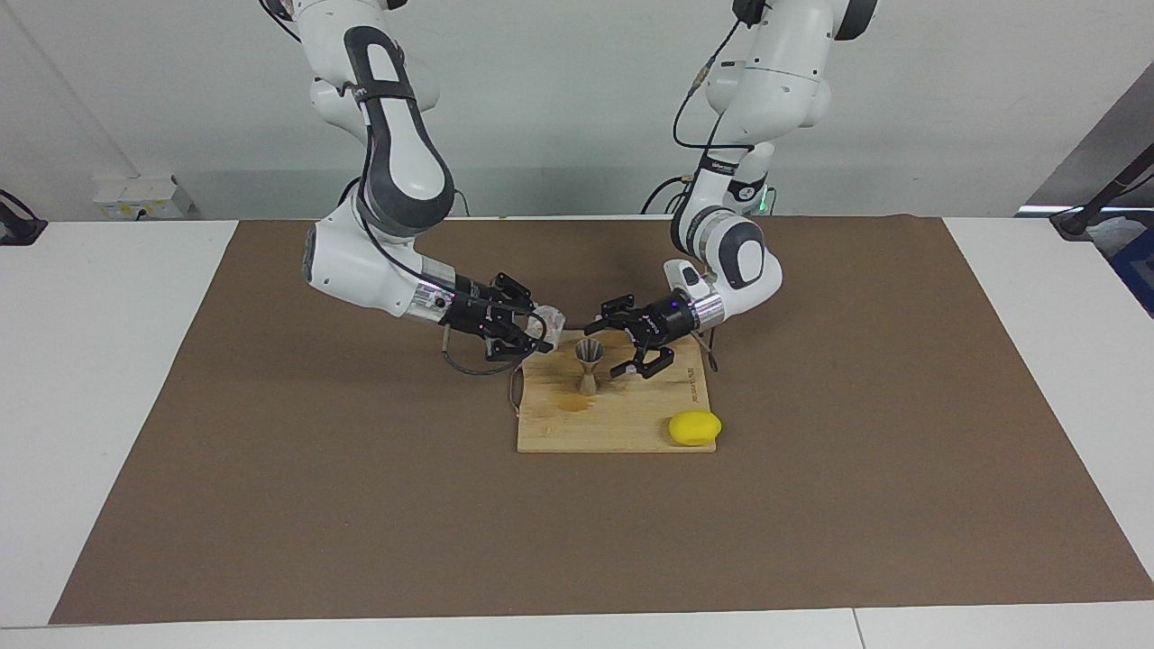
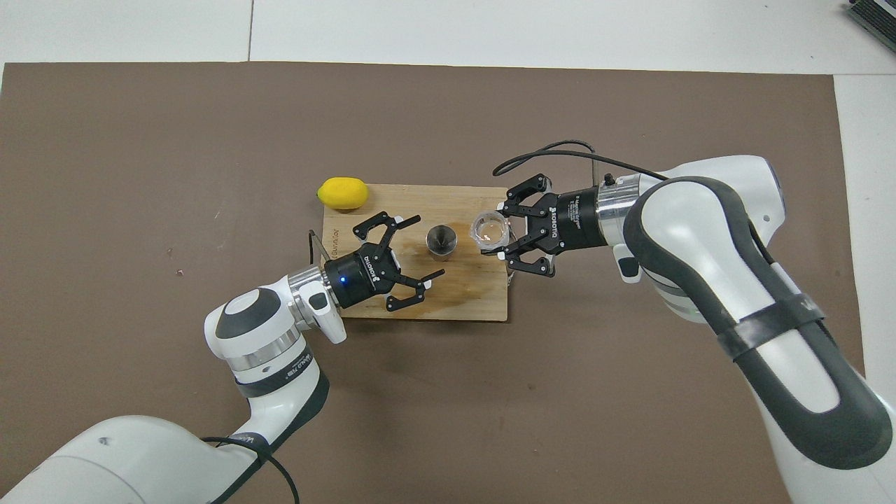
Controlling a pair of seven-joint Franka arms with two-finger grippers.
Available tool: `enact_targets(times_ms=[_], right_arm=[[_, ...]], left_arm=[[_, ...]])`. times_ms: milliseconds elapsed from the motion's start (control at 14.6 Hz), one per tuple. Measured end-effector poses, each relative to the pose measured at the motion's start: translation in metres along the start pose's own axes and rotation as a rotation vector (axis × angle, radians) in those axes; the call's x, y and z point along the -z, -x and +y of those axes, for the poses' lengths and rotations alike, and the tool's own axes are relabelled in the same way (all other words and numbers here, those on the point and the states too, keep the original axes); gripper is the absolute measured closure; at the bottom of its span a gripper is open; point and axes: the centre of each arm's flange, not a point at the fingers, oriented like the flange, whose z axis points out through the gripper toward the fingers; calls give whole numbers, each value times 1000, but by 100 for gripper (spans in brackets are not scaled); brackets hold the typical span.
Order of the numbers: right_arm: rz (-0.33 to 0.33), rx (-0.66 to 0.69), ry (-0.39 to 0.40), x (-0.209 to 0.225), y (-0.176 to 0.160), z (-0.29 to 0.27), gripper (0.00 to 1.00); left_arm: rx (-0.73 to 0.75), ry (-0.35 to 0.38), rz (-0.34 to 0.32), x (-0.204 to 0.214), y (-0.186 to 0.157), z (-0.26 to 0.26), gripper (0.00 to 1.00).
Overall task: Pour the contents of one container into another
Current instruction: 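Release the metal cup and withdraw the left gripper while the right gripper approaches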
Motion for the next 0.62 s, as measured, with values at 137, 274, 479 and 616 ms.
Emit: enact_targets(times_ms=[137,274,479,616], right_arm=[[18,1,5,0,2,0,49],[48,12,18,-7,6,3,49],[75,32,8,-16,14,6,49],[95,42,9,-20,17,7,49]], left_arm=[[2,5,2,13,6,-5,0],[-8,17,-2,31,10,-14,0],[-29,35,-6,55,11,-28,0],[-51,52,-12,73,9,-37,0]])
